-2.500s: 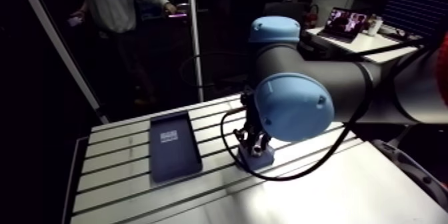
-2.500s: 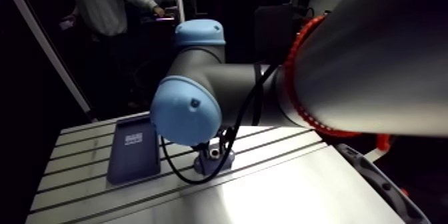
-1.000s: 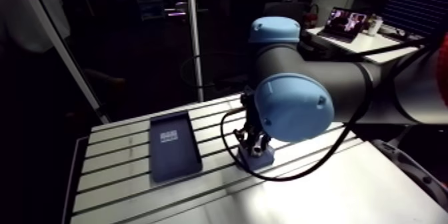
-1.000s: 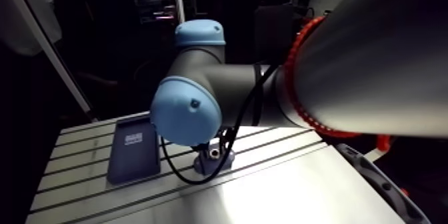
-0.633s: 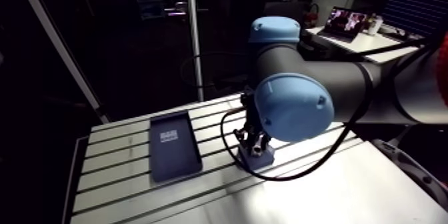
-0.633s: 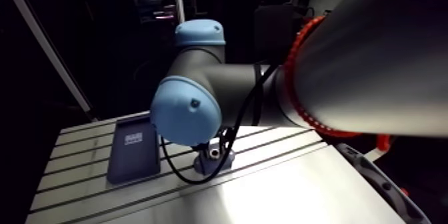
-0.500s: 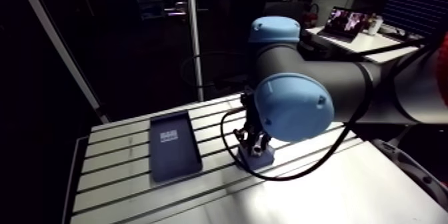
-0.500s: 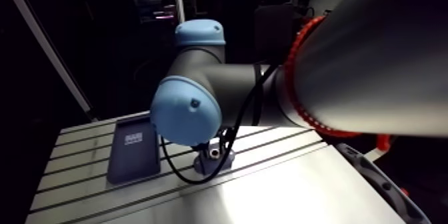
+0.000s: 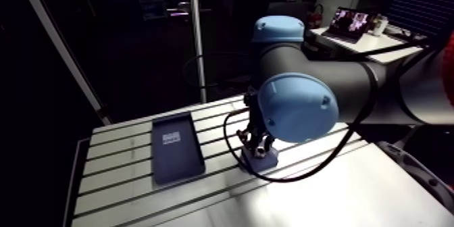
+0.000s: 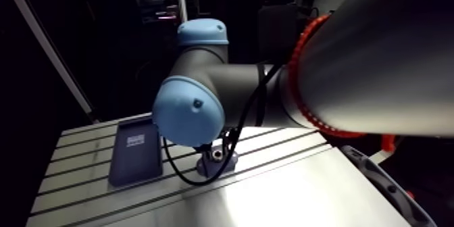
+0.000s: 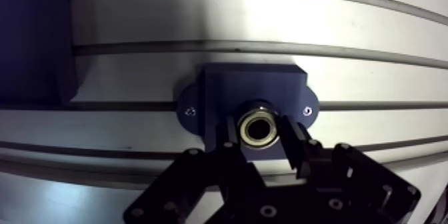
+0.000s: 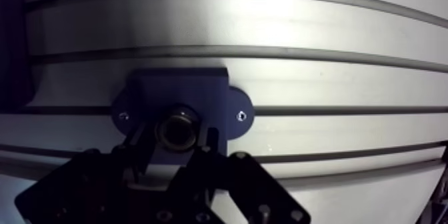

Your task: Pick up the bearing and press it into the housing until flush.

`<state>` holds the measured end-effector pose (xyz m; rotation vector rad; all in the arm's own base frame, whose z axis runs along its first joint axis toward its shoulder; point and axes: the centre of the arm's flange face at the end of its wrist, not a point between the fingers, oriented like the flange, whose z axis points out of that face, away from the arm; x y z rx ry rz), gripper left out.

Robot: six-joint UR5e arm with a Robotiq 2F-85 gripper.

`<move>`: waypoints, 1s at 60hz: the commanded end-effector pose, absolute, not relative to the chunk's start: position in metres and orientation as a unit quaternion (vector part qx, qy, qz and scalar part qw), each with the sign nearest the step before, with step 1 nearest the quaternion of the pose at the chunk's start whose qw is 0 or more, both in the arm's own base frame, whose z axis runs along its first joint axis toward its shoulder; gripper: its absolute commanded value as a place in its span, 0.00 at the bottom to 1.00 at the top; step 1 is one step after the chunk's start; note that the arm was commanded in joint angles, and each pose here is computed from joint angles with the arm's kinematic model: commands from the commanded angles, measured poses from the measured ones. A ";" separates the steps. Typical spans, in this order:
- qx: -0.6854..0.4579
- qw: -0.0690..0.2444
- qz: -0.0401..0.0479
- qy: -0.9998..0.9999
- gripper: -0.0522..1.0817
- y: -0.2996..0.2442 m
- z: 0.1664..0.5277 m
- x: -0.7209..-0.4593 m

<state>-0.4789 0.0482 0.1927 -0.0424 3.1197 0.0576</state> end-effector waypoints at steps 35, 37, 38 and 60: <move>-0.014 0.013 0.017 1.000 0.59 0.047 0.190 -0.477; -0.014 0.012 0.017 1.000 0.60 0.047 0.191 -0.478; -0.014 0.012 0.017 1.000 0.60 0.047 0.191 -0.478; -0.014 0.012 0.018 1.000 0.60 0.048 0.192 -0.478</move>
